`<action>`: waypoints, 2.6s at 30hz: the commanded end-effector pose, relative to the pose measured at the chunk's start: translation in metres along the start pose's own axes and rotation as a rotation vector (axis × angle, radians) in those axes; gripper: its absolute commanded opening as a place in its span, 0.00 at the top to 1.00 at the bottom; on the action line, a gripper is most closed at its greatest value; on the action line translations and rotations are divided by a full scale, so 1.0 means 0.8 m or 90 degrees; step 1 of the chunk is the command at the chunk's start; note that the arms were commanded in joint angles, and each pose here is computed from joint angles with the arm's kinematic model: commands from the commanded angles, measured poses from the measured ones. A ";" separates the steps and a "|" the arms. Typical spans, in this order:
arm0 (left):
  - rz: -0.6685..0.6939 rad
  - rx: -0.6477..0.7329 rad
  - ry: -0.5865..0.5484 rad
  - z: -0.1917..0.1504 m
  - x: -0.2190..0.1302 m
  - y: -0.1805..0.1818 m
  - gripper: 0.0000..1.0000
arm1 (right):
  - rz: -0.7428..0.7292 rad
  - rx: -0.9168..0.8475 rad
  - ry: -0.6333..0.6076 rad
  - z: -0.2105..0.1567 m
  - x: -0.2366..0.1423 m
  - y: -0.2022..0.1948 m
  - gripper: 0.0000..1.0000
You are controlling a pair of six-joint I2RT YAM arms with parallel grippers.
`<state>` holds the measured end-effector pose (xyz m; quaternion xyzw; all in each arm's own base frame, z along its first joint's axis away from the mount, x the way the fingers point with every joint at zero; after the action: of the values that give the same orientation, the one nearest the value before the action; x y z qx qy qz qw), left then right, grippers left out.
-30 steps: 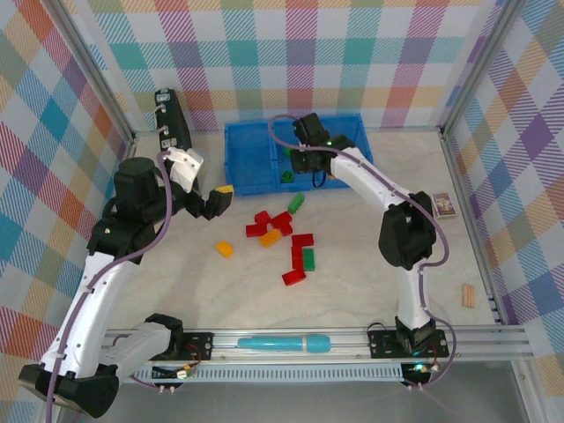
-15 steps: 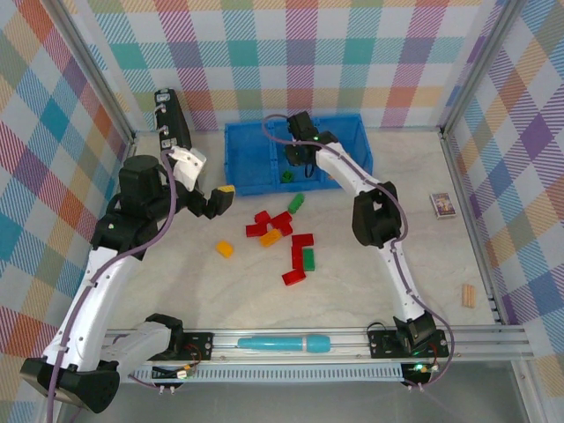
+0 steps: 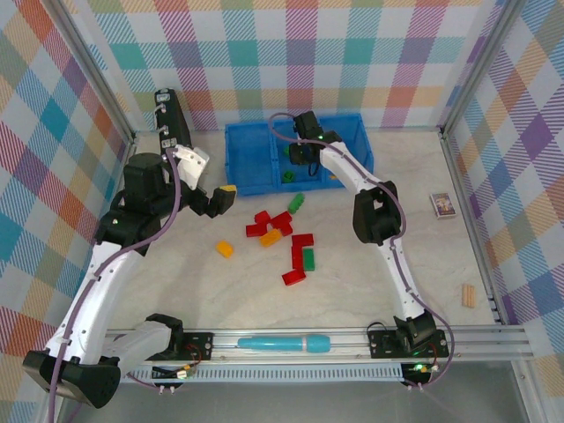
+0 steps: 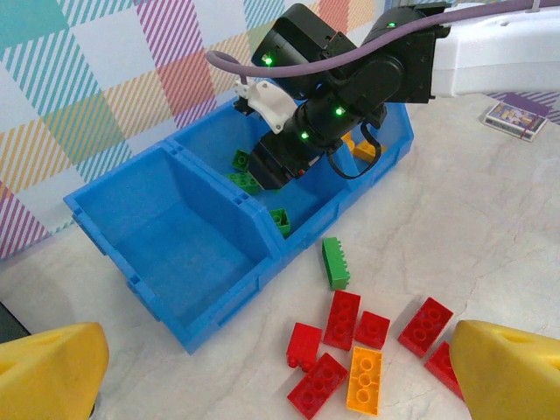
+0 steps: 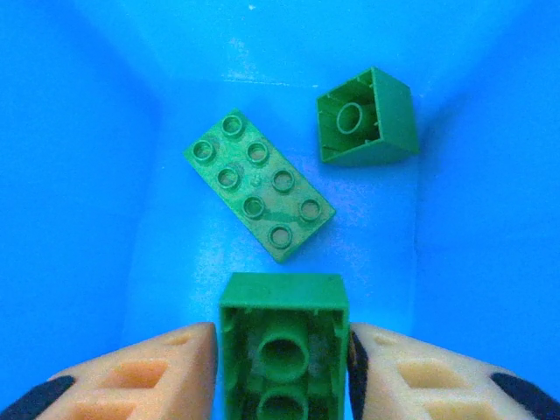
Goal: Sort the legos into containers by color
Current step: Place the lego in the container, then pick up the lego from the center of the table.
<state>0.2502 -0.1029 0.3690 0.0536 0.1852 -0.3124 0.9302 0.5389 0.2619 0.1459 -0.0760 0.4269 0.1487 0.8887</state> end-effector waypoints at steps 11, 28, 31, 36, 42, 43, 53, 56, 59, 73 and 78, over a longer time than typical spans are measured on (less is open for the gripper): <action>-0.002 0.024 -0.018 0.016 -0.016 -0.007 0.00 | 0.069 0.018 -0.037 0.028 -0.069 0.026 0.41; 0.030 0.042 -0.028 0.013 -0.029 -0.006 0.00 | 0.071 0.116 0.060 -0.055 -0.149 0.075 0.40; 0.026 0.043 -0.032 0.015 -0.031 -0.007 0.00 | 0.054 0.126 0.081 -0.080 -0.147 0.072 0.41; 0.029 0.042 -0.028 0.014 -0.030 -0.006 0.00 | 0.049 0.148 0.127 -0.118 -0.133 0.068 0.42; 0.021 0.037 -0.021 0.013 -0.025 -0.006 0.00 | 0.054 0.168 0.133 -0.130 -0.117 0.071 0.41; 0.019 0.037 -0.020 0.014 -0.025 -0.006 0.00 | 0.054 0.171 0.134 -0.130 -0.113 0.071 0.41; 0.017 0.034 -0.015 0.013 -0.023 -0.006 0.00 | 0.054 0.176 0.161 -0.141 -0.074 0.078 0.36; 0.018 0.035 -0.014 0.013 -0.023 -0.006 0.00 | 0.049 0.176 0.172 -0.146 -0.064 0.077 0.37; 0.018 0.036 -0.014 0.012 -0.023 -0.006 0.00 | 0.042 0.177 0.180 -0.150 -0.058 0.075 0.40; 0.015 0.033 -0.008 0.010 -0.018 -0.004 0.00 | 0.011 0.149 0.189 -0.160 -0.073 0.055 0.70; 0.011 0.032 -0.007 0.009 -0.015 -0.004 0.00 | 0.001 0.114 0.156 -0.142 -0.115 0.045 0.72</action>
<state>0.2430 -0.0973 0.3786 0.0702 0.1764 -0.2975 0.9357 0.3919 0.2584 0.1062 0.0034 0.5738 0.0926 0.8137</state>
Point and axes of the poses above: each hand's point on the last joint's axis, 136 mm out from that joint toward the fingers, its own x axis out along the fingers, its own y axis along the line the jaws close on, z = x × y, the point moved 7 cm from there along -x, back along the fingers, and after that the axes turned 6 degrees about -x, right-handed, at the moved point
